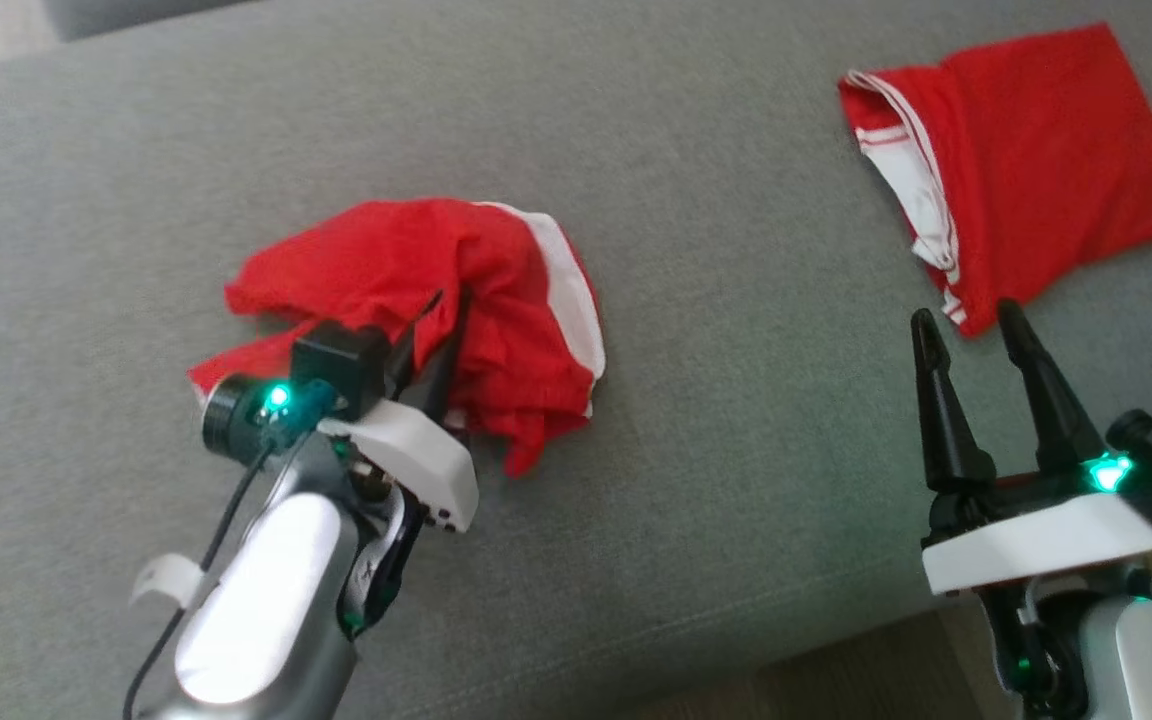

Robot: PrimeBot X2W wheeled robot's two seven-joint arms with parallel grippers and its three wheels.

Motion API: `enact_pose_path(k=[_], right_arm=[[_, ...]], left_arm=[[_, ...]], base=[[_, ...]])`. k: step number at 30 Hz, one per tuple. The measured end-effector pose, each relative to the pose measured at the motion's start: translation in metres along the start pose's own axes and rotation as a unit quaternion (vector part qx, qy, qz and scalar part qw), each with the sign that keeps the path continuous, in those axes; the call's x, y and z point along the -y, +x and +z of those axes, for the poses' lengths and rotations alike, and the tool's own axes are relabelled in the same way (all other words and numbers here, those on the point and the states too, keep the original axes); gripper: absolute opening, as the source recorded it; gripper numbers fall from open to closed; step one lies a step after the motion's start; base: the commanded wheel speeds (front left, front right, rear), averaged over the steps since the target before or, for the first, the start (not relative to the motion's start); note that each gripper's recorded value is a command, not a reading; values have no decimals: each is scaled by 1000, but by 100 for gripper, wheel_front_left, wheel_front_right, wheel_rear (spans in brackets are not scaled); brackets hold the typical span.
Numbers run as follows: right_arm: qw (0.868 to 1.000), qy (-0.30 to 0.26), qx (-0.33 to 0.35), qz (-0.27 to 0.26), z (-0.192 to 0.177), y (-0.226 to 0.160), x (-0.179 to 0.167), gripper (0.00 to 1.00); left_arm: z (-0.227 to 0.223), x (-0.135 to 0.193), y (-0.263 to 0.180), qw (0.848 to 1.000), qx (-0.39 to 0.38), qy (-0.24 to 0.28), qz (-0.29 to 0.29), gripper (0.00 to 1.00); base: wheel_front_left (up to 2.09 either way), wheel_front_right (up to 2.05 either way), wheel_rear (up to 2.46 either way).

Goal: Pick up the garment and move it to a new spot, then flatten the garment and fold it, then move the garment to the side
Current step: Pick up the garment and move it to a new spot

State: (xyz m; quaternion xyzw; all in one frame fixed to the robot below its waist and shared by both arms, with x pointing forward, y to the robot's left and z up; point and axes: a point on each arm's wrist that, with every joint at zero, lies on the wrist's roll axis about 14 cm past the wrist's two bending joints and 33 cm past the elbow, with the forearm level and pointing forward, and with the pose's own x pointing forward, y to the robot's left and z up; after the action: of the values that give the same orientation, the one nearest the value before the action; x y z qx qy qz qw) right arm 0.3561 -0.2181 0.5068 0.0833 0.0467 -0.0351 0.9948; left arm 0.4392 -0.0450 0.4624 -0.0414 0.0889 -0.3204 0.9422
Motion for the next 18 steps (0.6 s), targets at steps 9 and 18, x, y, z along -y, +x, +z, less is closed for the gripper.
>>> enact_pose_path(k=[9,18], right_arm=[[1000,4,-10,13,-8,8,-8,100],[998,-4,-1,57,1,15,-35,100]], left_arm=[[-2,-5,-10,1000,24,-1,4,100],[48,-31,-58,989,129,5,77,100]], base=[[0,0,0],[0,0,0]])
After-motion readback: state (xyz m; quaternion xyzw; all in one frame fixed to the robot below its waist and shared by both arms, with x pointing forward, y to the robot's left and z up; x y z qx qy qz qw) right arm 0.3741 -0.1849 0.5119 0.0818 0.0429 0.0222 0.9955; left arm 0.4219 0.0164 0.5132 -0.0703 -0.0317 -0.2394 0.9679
